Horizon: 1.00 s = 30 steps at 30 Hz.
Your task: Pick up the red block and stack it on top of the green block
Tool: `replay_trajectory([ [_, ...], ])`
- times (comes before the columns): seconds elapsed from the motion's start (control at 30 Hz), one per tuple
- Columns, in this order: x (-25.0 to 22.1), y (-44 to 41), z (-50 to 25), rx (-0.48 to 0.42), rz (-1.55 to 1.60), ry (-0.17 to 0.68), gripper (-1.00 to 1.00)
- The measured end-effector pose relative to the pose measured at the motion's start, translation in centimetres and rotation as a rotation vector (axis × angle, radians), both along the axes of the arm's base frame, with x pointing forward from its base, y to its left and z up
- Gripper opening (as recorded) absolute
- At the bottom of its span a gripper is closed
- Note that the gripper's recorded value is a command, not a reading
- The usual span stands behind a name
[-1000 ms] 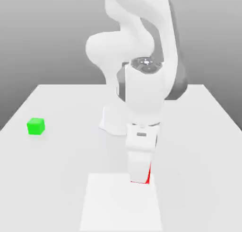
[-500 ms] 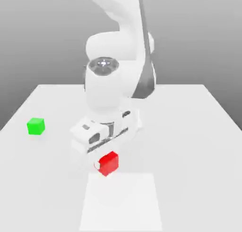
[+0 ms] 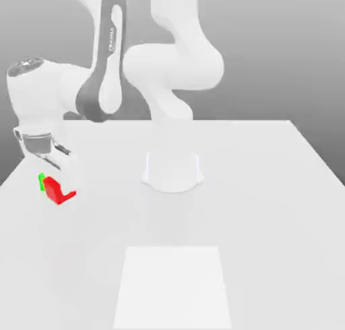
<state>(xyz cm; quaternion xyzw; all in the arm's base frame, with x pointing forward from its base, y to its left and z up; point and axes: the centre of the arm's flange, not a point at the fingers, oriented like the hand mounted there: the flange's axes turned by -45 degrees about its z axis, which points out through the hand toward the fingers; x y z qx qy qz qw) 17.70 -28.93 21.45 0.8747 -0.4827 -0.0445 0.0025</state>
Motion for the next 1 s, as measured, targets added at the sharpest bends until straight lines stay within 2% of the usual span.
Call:
replay_trajectory([
  [0.23,-8.4,-3.6,1.6,-0.047,-0.609,-0.026,-1.00],
  [0.4,-14.3,-5.5,1.0,-0.077,-1.002,-0.011,-1.00],
  [0.7,-15.3,-5.5,-1.4,-0.073,-1.047,0.011,-1.00],
  [1.0,-14.9,-5.4,-3.1,-0.067,-1.040,-0.006,-1.00],
])
